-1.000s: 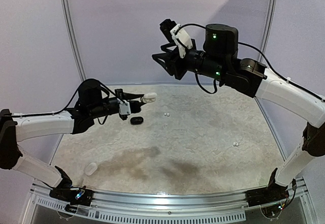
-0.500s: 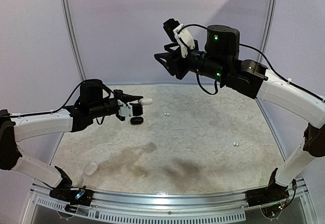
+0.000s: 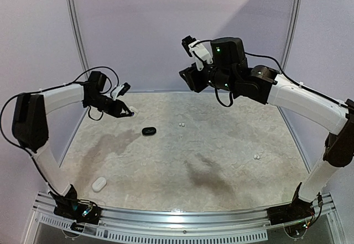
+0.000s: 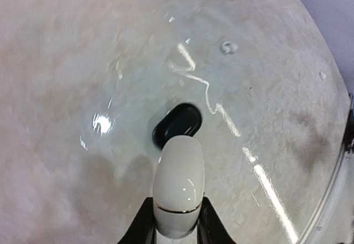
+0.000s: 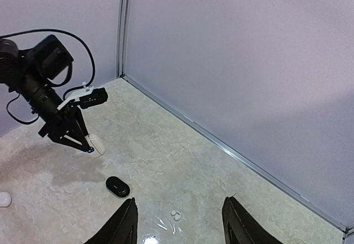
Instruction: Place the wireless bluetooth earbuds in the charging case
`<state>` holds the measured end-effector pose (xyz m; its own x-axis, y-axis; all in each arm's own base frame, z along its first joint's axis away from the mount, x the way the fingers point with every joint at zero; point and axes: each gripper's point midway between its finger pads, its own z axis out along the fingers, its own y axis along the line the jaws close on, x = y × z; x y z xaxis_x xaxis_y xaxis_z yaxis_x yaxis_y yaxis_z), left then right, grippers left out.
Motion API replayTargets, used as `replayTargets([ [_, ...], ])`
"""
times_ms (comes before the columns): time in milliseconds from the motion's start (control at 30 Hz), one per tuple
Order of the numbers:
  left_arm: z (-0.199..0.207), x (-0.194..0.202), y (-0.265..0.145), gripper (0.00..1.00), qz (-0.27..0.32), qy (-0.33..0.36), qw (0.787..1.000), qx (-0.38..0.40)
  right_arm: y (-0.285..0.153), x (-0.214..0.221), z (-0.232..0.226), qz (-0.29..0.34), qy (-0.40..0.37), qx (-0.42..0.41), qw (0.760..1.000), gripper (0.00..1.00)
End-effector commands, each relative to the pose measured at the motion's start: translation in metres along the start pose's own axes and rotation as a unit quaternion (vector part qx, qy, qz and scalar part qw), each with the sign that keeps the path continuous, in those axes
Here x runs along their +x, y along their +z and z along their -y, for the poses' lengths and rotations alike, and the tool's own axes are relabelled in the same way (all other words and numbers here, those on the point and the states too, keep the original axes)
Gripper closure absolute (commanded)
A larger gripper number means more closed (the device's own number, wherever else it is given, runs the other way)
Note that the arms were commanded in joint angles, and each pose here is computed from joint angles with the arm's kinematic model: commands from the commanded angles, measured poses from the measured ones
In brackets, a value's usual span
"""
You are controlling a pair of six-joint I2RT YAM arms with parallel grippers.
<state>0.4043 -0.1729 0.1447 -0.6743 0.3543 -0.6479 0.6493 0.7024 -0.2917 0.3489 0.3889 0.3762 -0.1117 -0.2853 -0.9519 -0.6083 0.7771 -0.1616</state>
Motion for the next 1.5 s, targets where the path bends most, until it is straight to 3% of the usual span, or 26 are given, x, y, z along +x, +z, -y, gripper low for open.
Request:
replayTargets([
  [0,-0.027,0.064,0.013,1.0,-0.118,-0.334,0.934,0.052,0.006,0.014,0.002,-0.023,0.007,0.01,1.0,0.47],
  [67,-0.044,0.069,0.022,1.0,-0.114,-0.386,0.914,0.047,0.006,0.016,0.002,-0.027,0.006,0.009,1.0,0.47],
  [200,-0.066,0.08,0.032,1.0,-0.102,-0.398,0.912,0.0,0.004,0.02,0.003,-0.033,0.001,0.013,0.999,0.46],
  [400,-0.082,0.121,0.044,0.93,-0.15,-0.45,0.879,-0.043,0.002,0.015,0.004,-0.024,0.003,0.012,1.0,0.46],
  [467,-0.083,0.13,0.044,0.8,-0.165,-0.461,0.87,-0.055,0.002,0.012,0.003,-0.018,0.0,0.008,1.0,0.45],
  [567,-0.09,0.134,0.033,0.41,-0.173,-0.457,0.867,-0.099,0.002,0.008,0.001,-0.012,-0.004,0.003,1.0,0.43],
  [633,-0.095,0.128,0.02,0.04,-0.166,-0.445,0.871,-0.129,0.002,0.007,0.001,-0.011,-0.006,0.001,1.0,0.41],
  [667,-0.097,0.124,0.013,0.01,-0.165,-0.435,0.874,-0.143,0.002,0.006,0.0,-0.009,-0.007,0.0,1.0,0.41],
  [800,-0.083,0.108,-0.017,0.01,-0.201,-0.327,0.905,-0.184,0.004,0.007,-0.003,-0.008,-0.012,-0.009,1.0,0.38],
  [867,-0.061,0.105,-0.025,0.01,-0.235,-0.227,0.93,-0.169,0.005,0.007,-0.005,-0.007,-0.017,-0.012,1.0,0.38],
  [933,-0.023,0.109,-0.025,0.01,-0.281,-0.069,0.951,-0.111,0.007,0.007,-0.007,-0.007,-0.024,-0.014,1.0,0.37],
  [967,-0.004,0.118,-0.028,0.01,-0.316,0.014,0.944,-0.09,0.008,0.008,-0.006,-0.007,-0.027,-0.014,1.0,0.37],
  [1033,0.035,0.151,-0.045,0.05,-0.408,0.153,0.9,-0.031,0.01,0.01,-0.008,-0.01,-0.034,-0.016,0.999,0.36],
  [1100,0.056,0.181,-0.067,0.05,-0.474,0.217,0.854,0.012,0.012,0.013,-0.011,-0.013,-0.041,-0.022,0.999,0.35],
  [1167,0.068,0.205,-0.087,0.03,-0.522,0.232,0.82,0.043,0.013,0.014,-0.013,-0.015,-0.045,-0.029,0.998,0.32],
  [1267,0.075,0.231,-0.105,0.01,-0.566,0.222,0.792,0.053,0.014,0.019,-0.017,-0.023,-0.047,-0.039,0.998,0.27],
  [1467,0.074,0.261,-0.081,0.01,-0.565,0.238,0.79,0.011,0.007,0.026,-0.018,-0.042,-0.034,-0.046,0.998,0.17],
])
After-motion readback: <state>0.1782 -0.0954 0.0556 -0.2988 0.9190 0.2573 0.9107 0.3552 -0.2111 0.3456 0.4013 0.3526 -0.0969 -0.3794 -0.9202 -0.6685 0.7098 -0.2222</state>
